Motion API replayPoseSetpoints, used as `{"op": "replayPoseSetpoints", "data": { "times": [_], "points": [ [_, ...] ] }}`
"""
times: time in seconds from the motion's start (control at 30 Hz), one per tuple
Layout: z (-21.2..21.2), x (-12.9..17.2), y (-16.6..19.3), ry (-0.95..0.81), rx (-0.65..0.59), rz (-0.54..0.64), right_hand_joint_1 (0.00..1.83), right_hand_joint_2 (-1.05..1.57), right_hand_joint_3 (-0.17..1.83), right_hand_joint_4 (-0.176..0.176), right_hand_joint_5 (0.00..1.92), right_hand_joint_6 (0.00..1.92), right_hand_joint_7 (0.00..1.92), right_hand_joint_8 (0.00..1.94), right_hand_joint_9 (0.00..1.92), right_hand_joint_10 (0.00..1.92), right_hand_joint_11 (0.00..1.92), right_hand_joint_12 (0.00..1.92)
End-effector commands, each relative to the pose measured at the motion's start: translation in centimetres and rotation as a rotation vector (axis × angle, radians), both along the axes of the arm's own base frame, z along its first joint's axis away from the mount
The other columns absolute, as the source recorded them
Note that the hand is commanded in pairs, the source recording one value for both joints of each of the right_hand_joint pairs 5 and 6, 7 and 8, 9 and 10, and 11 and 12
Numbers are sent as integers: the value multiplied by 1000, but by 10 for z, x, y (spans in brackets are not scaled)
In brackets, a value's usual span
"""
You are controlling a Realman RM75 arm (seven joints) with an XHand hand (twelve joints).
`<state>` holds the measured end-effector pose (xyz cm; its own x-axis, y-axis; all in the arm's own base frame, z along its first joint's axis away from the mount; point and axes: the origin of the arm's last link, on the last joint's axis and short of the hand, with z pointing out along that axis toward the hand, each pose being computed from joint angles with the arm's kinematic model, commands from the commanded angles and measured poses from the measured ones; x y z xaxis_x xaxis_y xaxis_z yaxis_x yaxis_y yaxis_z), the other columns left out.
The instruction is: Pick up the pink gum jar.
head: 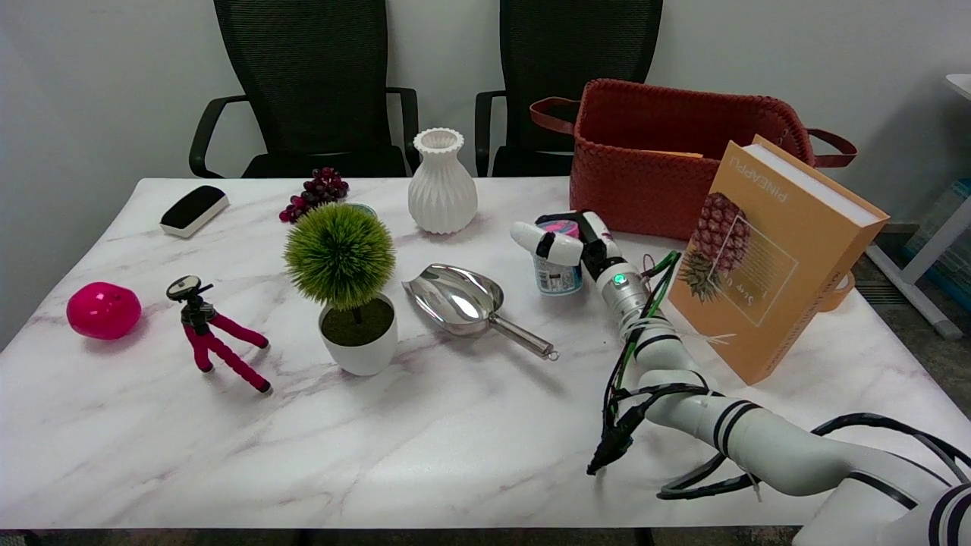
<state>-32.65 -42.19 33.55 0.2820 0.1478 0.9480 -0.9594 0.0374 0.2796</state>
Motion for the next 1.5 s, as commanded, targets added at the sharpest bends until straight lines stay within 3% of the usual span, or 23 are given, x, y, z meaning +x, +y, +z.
{"op": "replayPoseSetpoints", "data": {
  "times": [0.03, 0.33, 0.8, 1.1, 1.5],
  "points": [
    [14, 44, 14, 38, 0, 190, 1021, 524, 719, 0, 1171, 1171, 1893, 1893, 1635, 1635, 1920, 1920],
    [17, 54, 18, 47, -4, 234, 1028, 517, 721, 0, 1146, 1146, 1898, 1898, 1641, 1641, 1920, 1920],
    [5, 107, 17, 113, 37, 400, 1033, 521, 694, 0, 1129, 1129, 1898, 1898, 1649, 1649, 1920, 1920],
    [-24, 163, 10, 260, 56, 533, 1029, 545, 665, 0, 1128, 1128, 1920, 1920, 1671, 1671, 1920, 1920],
    [-44, 248, -42, 372, -2, 600, 1025, 560, 663, 0, 1134, 1134, 1920, 1920, 1671, 1671, 1920, 1920]
  ]
}}
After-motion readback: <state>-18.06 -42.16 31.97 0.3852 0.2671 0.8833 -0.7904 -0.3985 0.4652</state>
